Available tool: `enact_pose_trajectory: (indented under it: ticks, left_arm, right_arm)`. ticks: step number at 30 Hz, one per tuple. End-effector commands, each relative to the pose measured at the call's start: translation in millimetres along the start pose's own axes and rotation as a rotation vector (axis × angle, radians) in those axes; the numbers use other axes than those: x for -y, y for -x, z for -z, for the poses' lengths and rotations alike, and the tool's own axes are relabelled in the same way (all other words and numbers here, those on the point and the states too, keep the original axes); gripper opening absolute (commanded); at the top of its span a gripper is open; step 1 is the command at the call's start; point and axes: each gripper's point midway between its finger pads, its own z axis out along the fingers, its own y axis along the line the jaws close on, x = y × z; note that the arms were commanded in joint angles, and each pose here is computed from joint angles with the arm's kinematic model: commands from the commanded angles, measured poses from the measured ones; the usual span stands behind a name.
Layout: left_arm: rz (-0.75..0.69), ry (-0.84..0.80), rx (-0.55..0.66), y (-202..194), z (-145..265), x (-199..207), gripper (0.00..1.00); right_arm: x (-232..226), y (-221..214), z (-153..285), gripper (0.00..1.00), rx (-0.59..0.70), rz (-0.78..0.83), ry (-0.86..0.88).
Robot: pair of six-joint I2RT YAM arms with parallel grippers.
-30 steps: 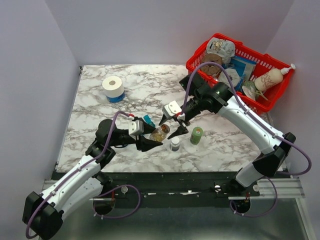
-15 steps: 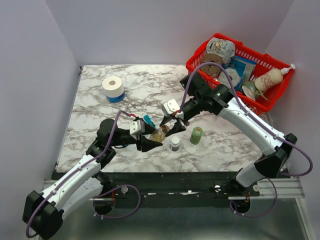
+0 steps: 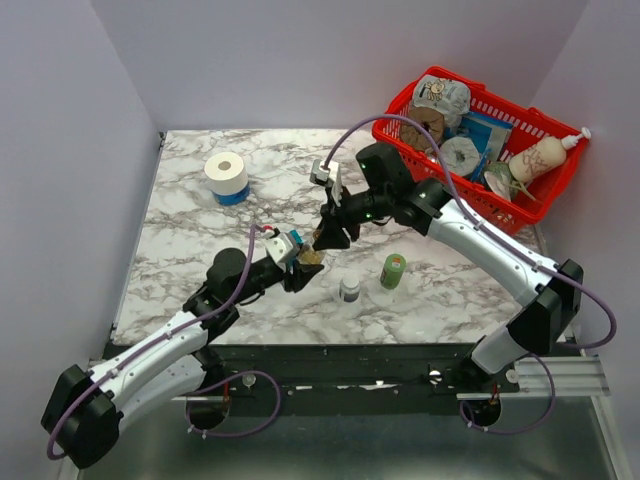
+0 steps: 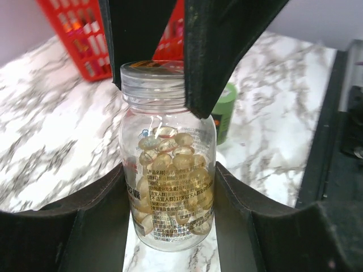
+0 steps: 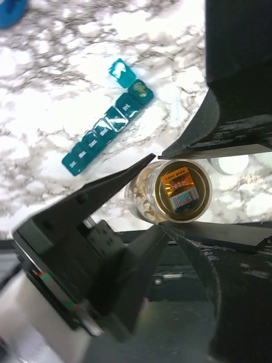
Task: Sort the pills into containers
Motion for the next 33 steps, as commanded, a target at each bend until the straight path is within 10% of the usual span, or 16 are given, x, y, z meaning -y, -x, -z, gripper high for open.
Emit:
enact_pose_trajectory:
  ticks: [1,11,20,33]
  left_arm:
    - [-0.083,0.22,0.315,96.1,-8.0,-36.2,0.0]
    - [-0.075,-0.027,0.153,43.6,-10.5,6.3,0.0]
    - [-0.08,-0.287,0.101,39.2,2.7,47.5,0.0]
    - [-0.08,-0.42,0.078,46.2,2.1,64.4,0.0]
  right_arm:
    - [17.3,-31.7,-28.2,0.28,-0.08,-0.286,-0.098]
    - [-13.0,56.1,37.6,0.98,0.099,0.086,0.04]
    - [-81.6,31.3,75.0,1.0,0.127,0.797,0.371]
    - [-80.2,9.5,43.6,0.82,0.102,0.64,0.475]
